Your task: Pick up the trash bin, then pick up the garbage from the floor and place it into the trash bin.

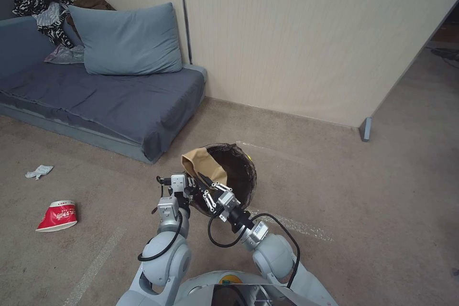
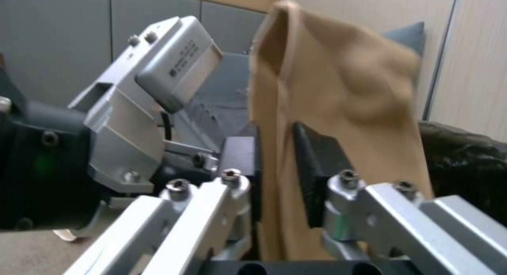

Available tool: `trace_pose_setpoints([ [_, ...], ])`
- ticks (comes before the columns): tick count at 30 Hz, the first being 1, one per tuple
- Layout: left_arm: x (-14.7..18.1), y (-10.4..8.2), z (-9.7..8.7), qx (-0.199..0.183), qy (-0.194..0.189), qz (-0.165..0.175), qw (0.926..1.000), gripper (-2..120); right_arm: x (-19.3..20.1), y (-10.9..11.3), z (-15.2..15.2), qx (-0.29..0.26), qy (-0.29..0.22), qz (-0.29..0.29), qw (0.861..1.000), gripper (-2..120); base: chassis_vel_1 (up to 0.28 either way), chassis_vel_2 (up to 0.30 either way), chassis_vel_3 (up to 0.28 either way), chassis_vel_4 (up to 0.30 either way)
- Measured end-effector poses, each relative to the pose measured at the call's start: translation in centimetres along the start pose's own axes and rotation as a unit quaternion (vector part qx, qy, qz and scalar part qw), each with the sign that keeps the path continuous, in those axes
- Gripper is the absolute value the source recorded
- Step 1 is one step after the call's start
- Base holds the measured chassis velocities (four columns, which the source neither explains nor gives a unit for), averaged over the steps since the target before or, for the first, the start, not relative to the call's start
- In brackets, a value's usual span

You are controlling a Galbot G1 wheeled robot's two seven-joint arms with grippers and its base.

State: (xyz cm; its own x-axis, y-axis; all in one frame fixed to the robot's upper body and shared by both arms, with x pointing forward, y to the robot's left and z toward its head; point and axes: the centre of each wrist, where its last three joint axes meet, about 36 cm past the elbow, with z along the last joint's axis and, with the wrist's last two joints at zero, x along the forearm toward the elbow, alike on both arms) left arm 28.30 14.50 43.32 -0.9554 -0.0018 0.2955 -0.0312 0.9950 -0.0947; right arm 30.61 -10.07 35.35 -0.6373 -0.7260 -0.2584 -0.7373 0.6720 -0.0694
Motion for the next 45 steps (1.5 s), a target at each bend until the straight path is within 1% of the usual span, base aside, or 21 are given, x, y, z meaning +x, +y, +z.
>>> trace_pose_setpoints([
  [2,0.0,0.0,0.0,0.000,0.000,0.000,1.0000,3,0.0,0.0,0.1,0.000,0.001,0.000,1.000,22,0.000,0.000,0.000,0.000],
  [3,0.0,0.0,-0.1,0.000,-0.001,0.000,1.0000,3,0.1,-0.1,0.2,0.001,0.002,0.002,1.000,31,0.000,0.000,0.000,0.000],
  [4,0.0,0.0,-0.1,-0.001,-0.001,0.001,1.0000,3,0.1,-0.1,0.3,0.001,0.003,0.003,1.000,35,0.000,0.000,0.000,0.000],
  [5,0.0,0.0,-0.1,-0.001,-0.001,0.001,1.0000,3,0.1,-0.1,0.3,0.001,0.003,0.003,1.000,35,0.000,0.000,0.000,0.000],
  [6,0.1,0.0,-0.1,-0.001,-0.001,0.000,1.0000,3,0.2,-0.2,0.4,0.002,0.004,0.004,1.000,40,0.000,0.000,0.000,0.000],
  [8,0.1,0.0,-0.1,-0.001,-0.001,0.000,1.0000,3,0.2,-0.2,0.4,0.002,0.004,0.004,1.000,40,0.000,0.000,0.000,0.000],
  [9,0.1,0.1,-0.1,-0.001,-0.001,0.001,1.0000,3,0.3,-0.3,0.4,0.003,0.006,0.005,1.000,50,0.000,0.000,0.000,0.000],
  [10,0.0,0.2,-0.1,-0.001,-0.001,0.001,1.0000,3,0.5,-0.3,0.6,0.006,0.010,0.007,1.000,55,0.000,0.000,0.000,0.000],
  [12,0.0,0.2,-0.1,-0.001,-0.001,0.000,1.0000,3,0.6,-0.3,0.6,0.006,0.012,0.008,1.000,58,0.000,0.000,0.000,0.000],
  [14,0.0,0.3,-0.1,-0.001,-0.002,0.000,1.0000,3,0.8,-0.4,0.7,0.008,0.015,0.009,1.000,66,0.000,0.000,0.000,0.000],
  [16,0.0,0.2,-0.2,-0.001,-0.001,0.002,1.0000,3,1.2,-0.6,0.7,0.011,0.019,0.012,1.000,79,0.000,0.000,0.000,0.000],
  [17,0.0,0.2,-0.2,-0.001,-0.001,0.002,1.0000,3,1.2,-0.6,0.7,0.011,0.019,0.012,1.000,79,0.000,0.000,0.000,0.000],
  [20,0.1,0.2,-0.3,-0.001,-0.002,0.004,1.0000,3,1.4,-0.9,0.6,0.016,0.019,0.015,1.000,92,0.000,0.000,0.000,0.000],
  [21,0.1,0.2,-0.3,-0.001,-0.002,0.004,1.0000,3,1.4,-0.9,0.6,0.016,0.019,0.015,1.000,92,0.000,0.000,0.000,0.000],
  [23,0.1,0.2,-0.4,-0.001,-0.002,0.004,1.0000,3,1.7,-1.1,0.4,0.019,0.019,0.016,1.000,98,0.000,0.000,0.000,0.000],
  [35,0.1,0.3,-0.4,0.001,-0.002,0.001,1.0000,3,1.5,-1.4,-0.5,0.031,0.004,0.018,0.999,100,0.000,0.000,0.000,0.000],
  [38,0.0,0.5,-0.4,0.001,-0.002,-0.003,1.0000,3,1.1,-2.5,-4.5,0.063,-0.043,0.034,0.997,100,0.000,0.000,0.000,0.000],
  [39,0.0,0.5,-0.4,0.001,-0.002,-0.003,1.0000,3,1.1,-2.5,-4.5,0.063,-0.043,0.034,0.997,100,0.000,0.000,0.000,0.000],
  [41,-0.1,0.7,-0.4,0.001,-0.002,-0.007,1.0000,3,1.6,-3.8,-7.7,0.091,-0.070,0.079,0.990,99,0.000,0.000,0.000,0.000],
  [43,-0.1,0.8,-0.4,0.001,-0.002,-0.008,1.0000,3,1.9,-4.1,-8.3,0.100,-0.070,0.094,0.988,99,0.000,0.000,0.000,0.000],
  [45,-0.1,1.3,-0.6,0.004,-0.005,-0.013,0.9999,3,3.6,-5.2,-10.6,0.128,-0.065,0.178,0.973,100,0.000,0.000,0.000,0.000],
])
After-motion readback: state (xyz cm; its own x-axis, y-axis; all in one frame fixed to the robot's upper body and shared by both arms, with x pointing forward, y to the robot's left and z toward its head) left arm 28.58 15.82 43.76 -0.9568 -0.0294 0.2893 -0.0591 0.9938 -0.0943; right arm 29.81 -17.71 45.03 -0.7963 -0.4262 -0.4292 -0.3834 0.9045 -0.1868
